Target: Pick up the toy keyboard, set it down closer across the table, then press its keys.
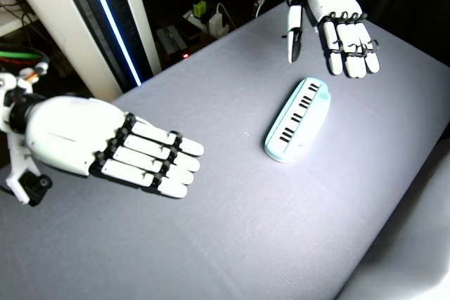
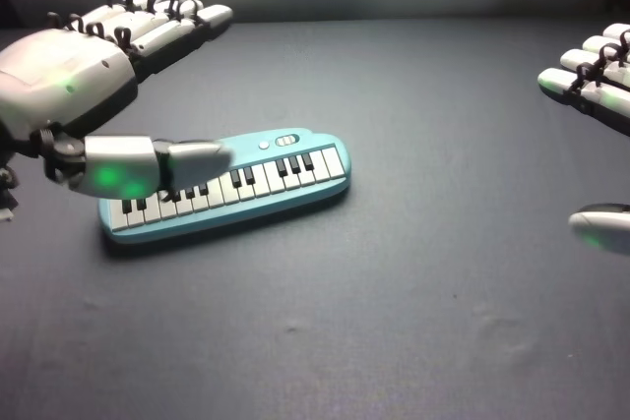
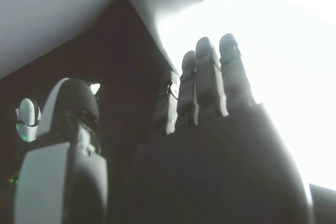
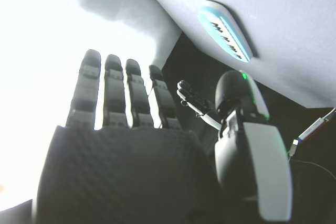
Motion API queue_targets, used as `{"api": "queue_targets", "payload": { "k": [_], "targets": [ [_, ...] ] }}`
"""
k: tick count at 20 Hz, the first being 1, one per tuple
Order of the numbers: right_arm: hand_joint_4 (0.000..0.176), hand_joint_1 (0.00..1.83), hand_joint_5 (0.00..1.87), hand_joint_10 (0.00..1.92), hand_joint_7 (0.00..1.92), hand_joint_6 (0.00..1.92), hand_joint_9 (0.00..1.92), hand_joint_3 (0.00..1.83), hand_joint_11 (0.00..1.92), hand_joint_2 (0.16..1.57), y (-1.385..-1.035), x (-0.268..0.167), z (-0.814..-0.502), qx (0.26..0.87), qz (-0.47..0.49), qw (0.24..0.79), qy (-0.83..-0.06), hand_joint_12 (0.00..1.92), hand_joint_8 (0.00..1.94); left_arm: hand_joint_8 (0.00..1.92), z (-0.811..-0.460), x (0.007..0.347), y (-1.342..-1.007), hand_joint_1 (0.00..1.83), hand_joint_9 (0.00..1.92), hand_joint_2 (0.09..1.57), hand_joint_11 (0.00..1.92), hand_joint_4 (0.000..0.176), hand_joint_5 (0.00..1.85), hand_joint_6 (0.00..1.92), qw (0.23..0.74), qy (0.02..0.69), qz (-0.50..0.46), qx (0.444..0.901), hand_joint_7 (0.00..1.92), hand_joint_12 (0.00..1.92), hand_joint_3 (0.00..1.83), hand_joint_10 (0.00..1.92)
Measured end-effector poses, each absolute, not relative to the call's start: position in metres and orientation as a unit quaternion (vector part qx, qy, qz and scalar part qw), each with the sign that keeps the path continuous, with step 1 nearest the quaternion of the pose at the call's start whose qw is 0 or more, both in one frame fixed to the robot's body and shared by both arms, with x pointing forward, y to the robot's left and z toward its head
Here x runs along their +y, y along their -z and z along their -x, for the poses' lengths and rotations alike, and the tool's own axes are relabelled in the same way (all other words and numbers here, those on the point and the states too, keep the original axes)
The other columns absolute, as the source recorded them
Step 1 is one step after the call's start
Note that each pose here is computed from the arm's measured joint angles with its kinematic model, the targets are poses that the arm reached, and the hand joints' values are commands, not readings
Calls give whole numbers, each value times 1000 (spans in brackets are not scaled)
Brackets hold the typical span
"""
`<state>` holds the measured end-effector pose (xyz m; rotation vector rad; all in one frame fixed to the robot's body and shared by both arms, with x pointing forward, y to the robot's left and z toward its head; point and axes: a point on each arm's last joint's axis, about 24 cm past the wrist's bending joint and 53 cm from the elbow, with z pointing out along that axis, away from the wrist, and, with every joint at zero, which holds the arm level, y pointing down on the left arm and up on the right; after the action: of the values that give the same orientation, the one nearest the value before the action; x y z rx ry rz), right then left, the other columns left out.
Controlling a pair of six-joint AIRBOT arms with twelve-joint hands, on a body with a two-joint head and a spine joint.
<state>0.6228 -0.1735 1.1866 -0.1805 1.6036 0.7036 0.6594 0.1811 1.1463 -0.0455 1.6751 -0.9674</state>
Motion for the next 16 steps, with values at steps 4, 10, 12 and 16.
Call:
{"api": "queue_targets", "payload": {
  "k": [4, 10, 12, 16],
  "targets": [
    [0, 0, 0, 0, 0, 0, 0, 29, 0, 1102, -1187, -174, -623, 702, 79, 637, -308, 0, 0, 0, -665, 182, -1137, 0, 0, 1028, 0, 0, 0, 0, 561, 401, 21, 724, 0, 0, 18, 0],
    [0, 0, 0, 0, 0, 0, 0, 23, 0, 1103, -1185, -175, -623, 703, 78, 637, -307, 0, 0, 0, -685, 181, -1104, 0, 0, 1016, 0, 0, 0, 0, 533, 371, 34, 760, 0, 0, 8, 0],
    [0, 0, 0, 0, 0, 0, 0, 21, 0, 1103, -1186, -175, -623, 702, 77, 638, -307, 0, 0, 0, -689, 182, -1092, 0, 0, 1016, 0, 0, 0, 0, 523, 361, 42, 771, 0, 0, 8, 0],
    [0, 0, 0, 0, 0, 0, 0, 21, 0, 1113, -1185, -176, -623, 703, 76, 638, -306, 0, 0, 0, -697, 183, -1072, 0, 0, 996, 0, 0, 0, 0, 506, 345, 53, 789, 0, 0, 0, 0]
  ]
}}
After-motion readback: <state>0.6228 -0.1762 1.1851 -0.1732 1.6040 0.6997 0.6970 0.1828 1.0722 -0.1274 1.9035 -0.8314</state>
